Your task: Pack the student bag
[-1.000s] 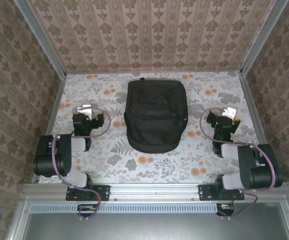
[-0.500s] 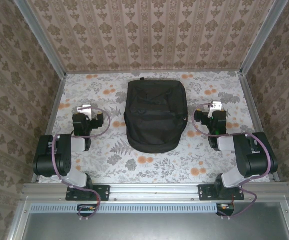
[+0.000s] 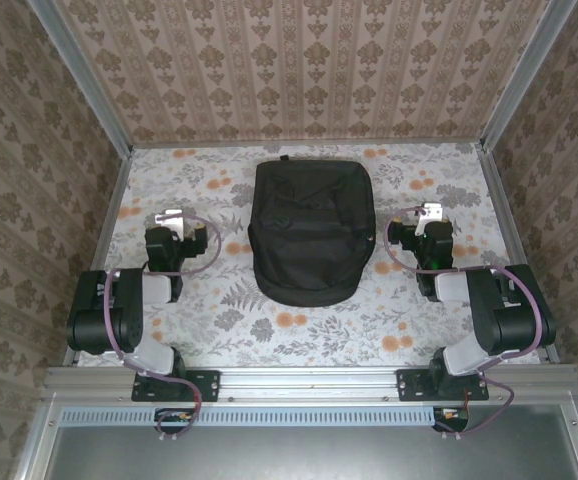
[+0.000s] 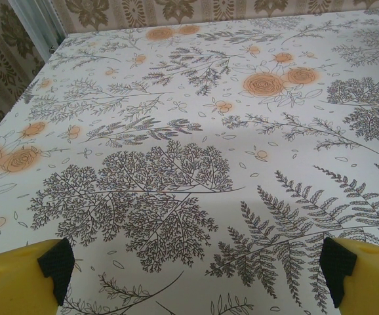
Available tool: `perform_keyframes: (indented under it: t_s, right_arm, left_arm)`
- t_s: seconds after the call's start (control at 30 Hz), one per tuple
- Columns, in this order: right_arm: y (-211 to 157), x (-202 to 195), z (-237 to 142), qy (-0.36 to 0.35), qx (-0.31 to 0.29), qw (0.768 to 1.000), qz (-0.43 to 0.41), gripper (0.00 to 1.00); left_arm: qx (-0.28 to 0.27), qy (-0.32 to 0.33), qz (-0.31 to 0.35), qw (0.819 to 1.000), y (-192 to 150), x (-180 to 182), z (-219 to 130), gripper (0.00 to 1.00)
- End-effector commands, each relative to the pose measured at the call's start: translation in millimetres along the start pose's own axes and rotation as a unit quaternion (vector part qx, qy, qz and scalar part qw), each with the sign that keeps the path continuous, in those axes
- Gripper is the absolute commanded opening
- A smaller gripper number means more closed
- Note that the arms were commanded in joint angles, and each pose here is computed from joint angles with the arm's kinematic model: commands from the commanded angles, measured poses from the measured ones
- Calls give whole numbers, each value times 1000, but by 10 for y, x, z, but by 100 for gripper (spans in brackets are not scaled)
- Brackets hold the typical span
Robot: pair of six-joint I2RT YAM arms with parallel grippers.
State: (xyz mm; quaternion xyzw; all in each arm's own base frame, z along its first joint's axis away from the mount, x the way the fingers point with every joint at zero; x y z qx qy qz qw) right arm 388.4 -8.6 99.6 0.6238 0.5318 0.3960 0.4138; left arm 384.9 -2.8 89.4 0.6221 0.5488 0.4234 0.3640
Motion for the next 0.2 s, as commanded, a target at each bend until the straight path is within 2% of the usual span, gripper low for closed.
perform_keyframes:
  t_s: [0.0,0.17]
  right_arm:
    - [26,15,16,8,0,1000,-6,100]
    - [22,19,15,8,0,1000,-6,100]
  left_arm:
    - [-11,3,9,1000,99,13,19,100]
    - [-11,0,9,1000,96,6,20,100]
Point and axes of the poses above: each hand's point on the last joint's axis, 136 mm out from that joint toward the fingers, its own z axis out along the fingers, its own x axis along the line the jaws close on, y = z × x, the point moved 1 cm from there along -z, back along the fingers, and after that the axes turned 3 degrees about z, right-handed, at the moved point
